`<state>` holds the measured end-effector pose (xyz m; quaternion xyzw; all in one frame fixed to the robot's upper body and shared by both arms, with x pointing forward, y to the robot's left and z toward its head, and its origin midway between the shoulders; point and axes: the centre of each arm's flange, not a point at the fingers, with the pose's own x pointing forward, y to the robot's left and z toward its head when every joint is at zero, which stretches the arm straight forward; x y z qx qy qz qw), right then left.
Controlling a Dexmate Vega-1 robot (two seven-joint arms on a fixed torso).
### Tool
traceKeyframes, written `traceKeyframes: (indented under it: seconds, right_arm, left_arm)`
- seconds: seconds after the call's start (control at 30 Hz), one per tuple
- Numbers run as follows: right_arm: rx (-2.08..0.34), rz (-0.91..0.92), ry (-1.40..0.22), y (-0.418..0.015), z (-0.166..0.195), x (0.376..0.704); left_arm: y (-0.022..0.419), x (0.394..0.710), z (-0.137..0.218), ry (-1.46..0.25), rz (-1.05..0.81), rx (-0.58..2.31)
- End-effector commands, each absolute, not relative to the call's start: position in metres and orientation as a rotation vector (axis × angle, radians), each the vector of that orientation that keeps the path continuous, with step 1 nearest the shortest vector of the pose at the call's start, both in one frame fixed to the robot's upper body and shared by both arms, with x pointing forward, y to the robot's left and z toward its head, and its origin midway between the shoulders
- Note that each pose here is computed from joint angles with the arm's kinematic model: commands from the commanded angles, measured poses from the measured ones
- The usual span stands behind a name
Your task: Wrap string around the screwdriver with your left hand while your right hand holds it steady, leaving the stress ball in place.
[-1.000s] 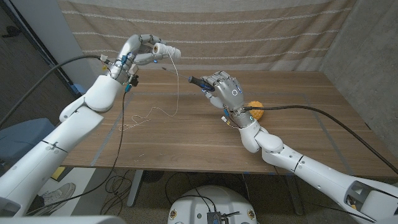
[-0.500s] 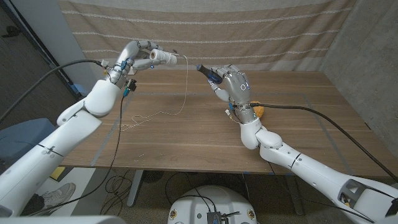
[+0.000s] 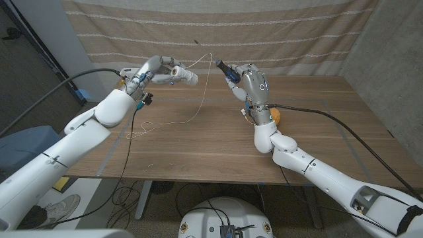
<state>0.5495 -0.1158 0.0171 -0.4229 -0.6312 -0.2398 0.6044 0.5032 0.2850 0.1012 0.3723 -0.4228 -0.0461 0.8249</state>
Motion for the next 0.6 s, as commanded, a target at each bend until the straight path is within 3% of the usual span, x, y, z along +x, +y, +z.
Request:
traceKeyframes:
  seconds: [0.03,0.6]
  right_arm:
    - [-1.126,-0.584,-1.382,-0.116,0.022,0.575]
    - [-1.338,-0.594,-1.309,-0.115,0.015,0.600]
  left_arm:
    - [0.260,0.497,0.100,-0.869,-0.304,0.855]
    - [0.251,0.480,0.107,-0.963,-0.378,0.793]
